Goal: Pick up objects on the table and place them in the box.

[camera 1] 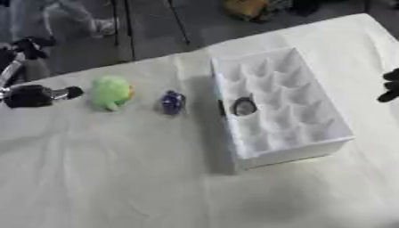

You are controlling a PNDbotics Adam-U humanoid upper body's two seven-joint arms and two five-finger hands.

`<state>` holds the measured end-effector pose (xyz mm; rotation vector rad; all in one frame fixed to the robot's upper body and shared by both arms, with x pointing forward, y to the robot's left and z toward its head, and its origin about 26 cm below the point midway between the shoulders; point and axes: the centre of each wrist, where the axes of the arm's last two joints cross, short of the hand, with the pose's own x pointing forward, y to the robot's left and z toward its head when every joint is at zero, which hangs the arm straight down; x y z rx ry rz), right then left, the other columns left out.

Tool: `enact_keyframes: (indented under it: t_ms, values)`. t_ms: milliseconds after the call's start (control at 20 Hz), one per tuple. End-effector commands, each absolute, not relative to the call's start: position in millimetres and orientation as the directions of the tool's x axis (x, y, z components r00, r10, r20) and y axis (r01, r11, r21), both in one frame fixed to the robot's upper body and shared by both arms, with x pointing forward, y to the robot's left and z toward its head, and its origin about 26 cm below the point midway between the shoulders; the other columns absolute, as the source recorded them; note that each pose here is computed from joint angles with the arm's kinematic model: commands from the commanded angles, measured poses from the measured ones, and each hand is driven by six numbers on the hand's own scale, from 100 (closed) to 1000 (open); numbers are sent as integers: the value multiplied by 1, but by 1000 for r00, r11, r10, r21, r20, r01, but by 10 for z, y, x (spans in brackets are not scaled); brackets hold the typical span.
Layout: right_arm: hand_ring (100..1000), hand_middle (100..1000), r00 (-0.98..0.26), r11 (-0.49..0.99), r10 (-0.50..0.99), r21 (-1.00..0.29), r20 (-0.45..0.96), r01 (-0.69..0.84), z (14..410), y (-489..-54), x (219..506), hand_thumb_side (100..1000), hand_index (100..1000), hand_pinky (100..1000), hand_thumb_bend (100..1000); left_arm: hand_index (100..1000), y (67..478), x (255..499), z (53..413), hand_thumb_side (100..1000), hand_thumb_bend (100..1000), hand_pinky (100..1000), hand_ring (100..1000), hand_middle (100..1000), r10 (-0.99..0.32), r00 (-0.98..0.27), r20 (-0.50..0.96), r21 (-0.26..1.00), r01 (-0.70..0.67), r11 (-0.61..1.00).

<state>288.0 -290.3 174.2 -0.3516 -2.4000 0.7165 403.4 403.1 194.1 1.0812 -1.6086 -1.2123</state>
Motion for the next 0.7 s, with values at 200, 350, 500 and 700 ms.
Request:
enact_keyframes:
  t_ms: [200,350,500,700]
  values:
    - [576,706,-809,802,393,-594,437,68,1867,-2888,2865,743,816,752,280,910,4140,4213,2076,588,981,816,807,838,-966,-242,-91,995,-48,-82]
    - [576,706,-814,799,384,-599,435,56,1873,-2867,2871,742,816,752,280,909,4076,4337,2006,594,989,815,809,840,-967,-225,-123,991,15,-129]
    - [575,706,-818,796,379,-604,433,49,1881,-2855,2876,741,816,752,281,904,4057,4401,1941,595,1000,809,809,836,-969,-208,-134,989,29,-144]
    - [575,705,-823,794,372,-606,430,42,1894,-2838,2883,741,816,752,279,903,4066,4454,1773,603,1000,814,807,836,-975,-183,-127,988,59,-139]
